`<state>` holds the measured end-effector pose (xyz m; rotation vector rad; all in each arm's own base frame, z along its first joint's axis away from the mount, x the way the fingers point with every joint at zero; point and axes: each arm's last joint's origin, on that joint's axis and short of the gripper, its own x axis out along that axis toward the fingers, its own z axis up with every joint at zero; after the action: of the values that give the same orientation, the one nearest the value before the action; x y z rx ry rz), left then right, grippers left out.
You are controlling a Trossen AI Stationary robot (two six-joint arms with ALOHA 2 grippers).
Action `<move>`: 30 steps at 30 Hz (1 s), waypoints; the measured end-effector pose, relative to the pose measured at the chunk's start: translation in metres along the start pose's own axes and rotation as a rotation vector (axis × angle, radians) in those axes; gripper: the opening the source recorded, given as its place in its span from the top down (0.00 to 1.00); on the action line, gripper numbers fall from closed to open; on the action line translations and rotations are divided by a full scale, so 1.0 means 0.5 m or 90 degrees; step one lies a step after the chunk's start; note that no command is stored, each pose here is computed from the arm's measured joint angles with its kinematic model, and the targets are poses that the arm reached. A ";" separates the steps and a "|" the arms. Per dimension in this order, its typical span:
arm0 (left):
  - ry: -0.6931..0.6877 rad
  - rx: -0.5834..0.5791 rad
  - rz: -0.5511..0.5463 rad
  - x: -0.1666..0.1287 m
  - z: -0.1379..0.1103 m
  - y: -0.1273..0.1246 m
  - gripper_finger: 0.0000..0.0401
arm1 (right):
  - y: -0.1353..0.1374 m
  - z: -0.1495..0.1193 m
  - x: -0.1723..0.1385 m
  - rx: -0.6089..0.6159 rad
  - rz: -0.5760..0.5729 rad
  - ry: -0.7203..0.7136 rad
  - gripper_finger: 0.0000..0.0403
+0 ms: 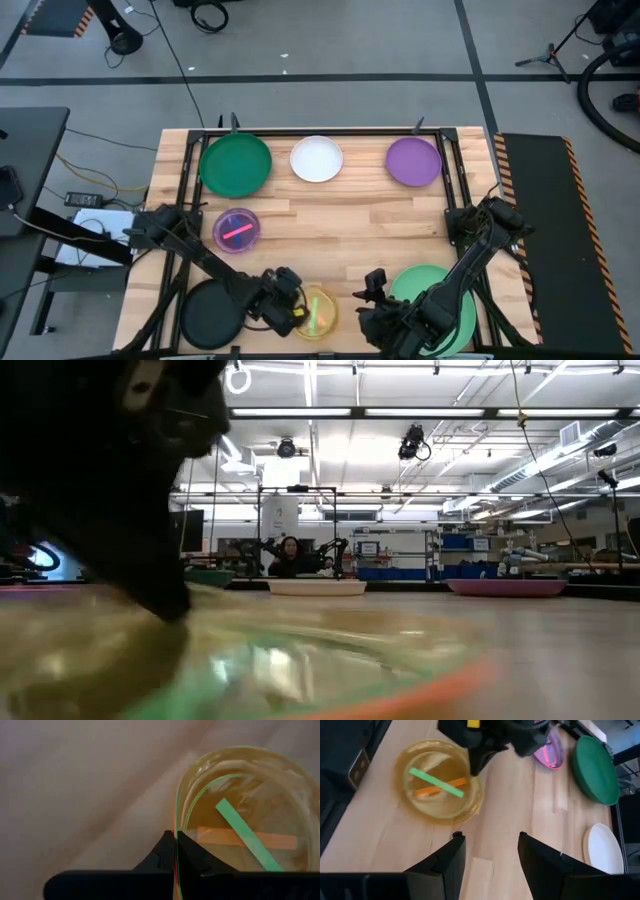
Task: Stack plastic plates
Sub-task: Stack the bottom stacked plates on top of the transparent red plate
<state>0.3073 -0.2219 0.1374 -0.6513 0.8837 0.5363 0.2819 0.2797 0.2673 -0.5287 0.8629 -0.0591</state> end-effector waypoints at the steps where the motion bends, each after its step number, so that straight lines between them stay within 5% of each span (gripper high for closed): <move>1: 0.001 -0.003 0.015 -0.014 0.013 0.007 0.98 | -0.003 0.001 -0.003 0.004 -0.001 -0.003 0.53; 9: -0.029 0.009 0.171 -0.165 0.133 0.100 0.98 | -0.011 0.003 -0.012 0.000 -0.007 -0.012 0.53; 17: -0.026 0.048 0.285 -0.322 0.186 0.213 0.98 | -0.011 0.002 -0.012 0.003 -0.006 -0.011 0.53; 22: -0.035 0.018 0.284 -0.357 0.185 0.303 0.98 | -0.011 0.003 -0.011 0.008 -0.009 -0.012 0.53; 30: -0.071 -0.083 0.202 -0.327 0.144 0.440 0.98 | -0.008 0.002 -0.011 0.032 0.016 -0.003 0.53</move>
<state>0.1120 -0.0459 0.2434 -0.5949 0.8568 0.9128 0.2796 0.2779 0.2737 -0.4711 0.8619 -0.0563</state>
